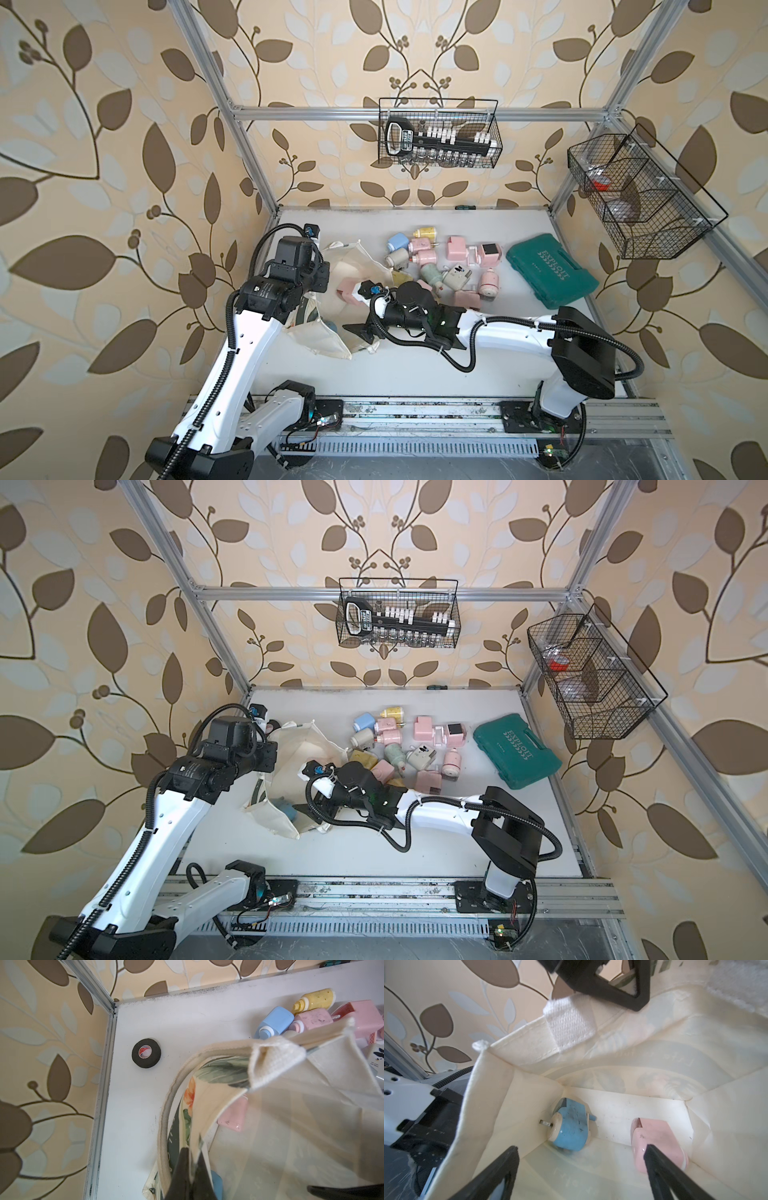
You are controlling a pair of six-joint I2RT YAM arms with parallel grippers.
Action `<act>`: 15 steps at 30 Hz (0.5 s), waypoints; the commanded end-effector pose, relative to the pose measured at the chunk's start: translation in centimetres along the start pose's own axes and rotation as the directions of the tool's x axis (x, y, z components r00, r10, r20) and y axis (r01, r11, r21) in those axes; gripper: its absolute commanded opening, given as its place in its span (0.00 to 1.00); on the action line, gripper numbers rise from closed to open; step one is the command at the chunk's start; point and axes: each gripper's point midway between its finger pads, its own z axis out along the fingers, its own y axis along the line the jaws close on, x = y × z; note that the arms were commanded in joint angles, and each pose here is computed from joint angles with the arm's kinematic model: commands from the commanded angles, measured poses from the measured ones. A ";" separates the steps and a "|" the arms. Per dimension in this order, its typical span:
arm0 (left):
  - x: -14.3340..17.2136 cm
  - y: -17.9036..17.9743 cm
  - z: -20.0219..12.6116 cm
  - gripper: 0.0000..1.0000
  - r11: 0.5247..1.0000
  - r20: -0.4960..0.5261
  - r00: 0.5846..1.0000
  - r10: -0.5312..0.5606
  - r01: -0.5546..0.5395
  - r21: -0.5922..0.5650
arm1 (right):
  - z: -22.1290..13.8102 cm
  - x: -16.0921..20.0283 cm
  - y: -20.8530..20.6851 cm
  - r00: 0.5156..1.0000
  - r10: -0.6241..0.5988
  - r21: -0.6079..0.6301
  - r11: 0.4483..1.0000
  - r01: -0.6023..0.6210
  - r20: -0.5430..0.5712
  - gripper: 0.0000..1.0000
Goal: Take out the pencil sharpeners from the tote bags
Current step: Adjust the canvas bag at the center of the board.
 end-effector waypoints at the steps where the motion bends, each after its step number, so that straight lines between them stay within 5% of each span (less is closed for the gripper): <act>1: -3.2 -2.2 -2.2 0.00 0.989 0.158 0.987 0.008 -0.032 0.147 | -1.3 -0.3 -0.1 1.000 -0.018 0.029 0.999 0.018 0.006 0.92; 3: -1.9 -5.3 -1.8 0.00 0.946 0.131 0.991 -0.039 -0.006 0.323 | -2.1 0.5 -0.6 1.000 0.004 0.064 0.998 -0.003 -0.009 0.92; 6: 2.3 -9.4 -0.9 0.00 0.841 -0.056 0.997 -0.060 0.081 0.535 | -3.6 2.1 -1.1 0.999 0.042 0.106 0.994 -0.038 -0.031 0.92; 10: 6.9 -10.7 -0.4 0.00 0.802 -0.225 0.974 -0.040 0.165 0.574 | -6.4 3.7 -1.5 0.997 0.074 0.155 0.986 -0.068 -0.033 0.91; 14: 6.9 -11.5 -1.8 0.00 0.769 -0.195 0.980 -0.051 0.163 0.618 | -8.5 4.3 -2.4 0.996 0.085 0.202 0.976 -0.079 -0.022 0.91; 15: 6.8 -11.5 -2.0 0.09 0.764 -0.188 0.981 -0.057 0.164 0.624 | -8.9 4.5 -2.6 0.996 0.087 0.211 0.974 -0.080 -0.025 0.91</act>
